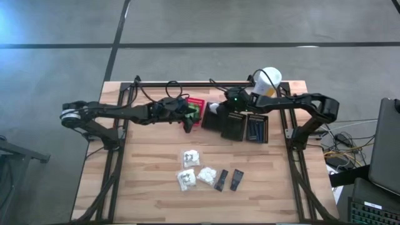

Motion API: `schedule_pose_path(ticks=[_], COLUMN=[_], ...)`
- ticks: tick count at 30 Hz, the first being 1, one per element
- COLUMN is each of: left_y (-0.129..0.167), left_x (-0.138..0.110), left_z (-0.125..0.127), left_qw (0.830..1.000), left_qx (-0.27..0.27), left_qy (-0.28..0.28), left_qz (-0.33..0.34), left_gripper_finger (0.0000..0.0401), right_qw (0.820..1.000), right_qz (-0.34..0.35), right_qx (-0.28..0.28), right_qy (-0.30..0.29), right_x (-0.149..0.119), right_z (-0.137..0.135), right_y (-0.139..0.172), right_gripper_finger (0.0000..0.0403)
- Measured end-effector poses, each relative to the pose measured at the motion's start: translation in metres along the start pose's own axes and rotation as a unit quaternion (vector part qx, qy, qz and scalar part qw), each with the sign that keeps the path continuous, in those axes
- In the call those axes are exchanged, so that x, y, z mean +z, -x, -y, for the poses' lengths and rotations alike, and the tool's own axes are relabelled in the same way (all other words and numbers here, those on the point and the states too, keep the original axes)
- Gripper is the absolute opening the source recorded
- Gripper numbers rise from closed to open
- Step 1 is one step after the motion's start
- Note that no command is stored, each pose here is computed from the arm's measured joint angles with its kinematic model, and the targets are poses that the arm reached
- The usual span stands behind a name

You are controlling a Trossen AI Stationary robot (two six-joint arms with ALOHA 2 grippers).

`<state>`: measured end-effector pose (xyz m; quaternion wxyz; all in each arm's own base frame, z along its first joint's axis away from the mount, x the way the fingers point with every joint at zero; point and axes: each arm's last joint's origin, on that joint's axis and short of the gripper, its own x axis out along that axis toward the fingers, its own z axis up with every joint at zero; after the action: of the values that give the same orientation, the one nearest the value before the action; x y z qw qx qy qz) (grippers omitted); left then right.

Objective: Pick & Place Travel size toiletries
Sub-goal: Put the cotton pack into the left black bin

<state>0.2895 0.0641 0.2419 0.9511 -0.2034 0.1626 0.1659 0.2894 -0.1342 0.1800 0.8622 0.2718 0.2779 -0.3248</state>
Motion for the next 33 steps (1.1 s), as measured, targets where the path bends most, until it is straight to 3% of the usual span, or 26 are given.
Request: schedule_pose_path(ticks=[8, 22, 33], left_y=[0.000, 0.000, 0.001], left_x=[-0.002, -0.003, -0.010], left_z=[0.000, 0.002, 0.008], left_qw=[1.000, 1.000, 0.999], left_qx=[-0.006, -0.021, -0.025], left_qy=[0.000, 0.004, 0.008], left_qz=[-0.012, -0.018, -0.043], left_gripper_finger=[0.0282, 0.0282, 0.0282], right_qw=[1.000, 0.999, 0.999], right_qz=[0.005, -0.014, -0.007], right_qx=[-0.026, -0.034, -0.021], right_qy=[0.005, 0.016, 0.041], right_x=[-0.001, -0.002, 0.003], right_z=[0.002, 0.003, -0.004], right_y=[-0.002, 0.008, 0.033], right_gripper_finger=[0.0043, 0.0191, 0.0262])
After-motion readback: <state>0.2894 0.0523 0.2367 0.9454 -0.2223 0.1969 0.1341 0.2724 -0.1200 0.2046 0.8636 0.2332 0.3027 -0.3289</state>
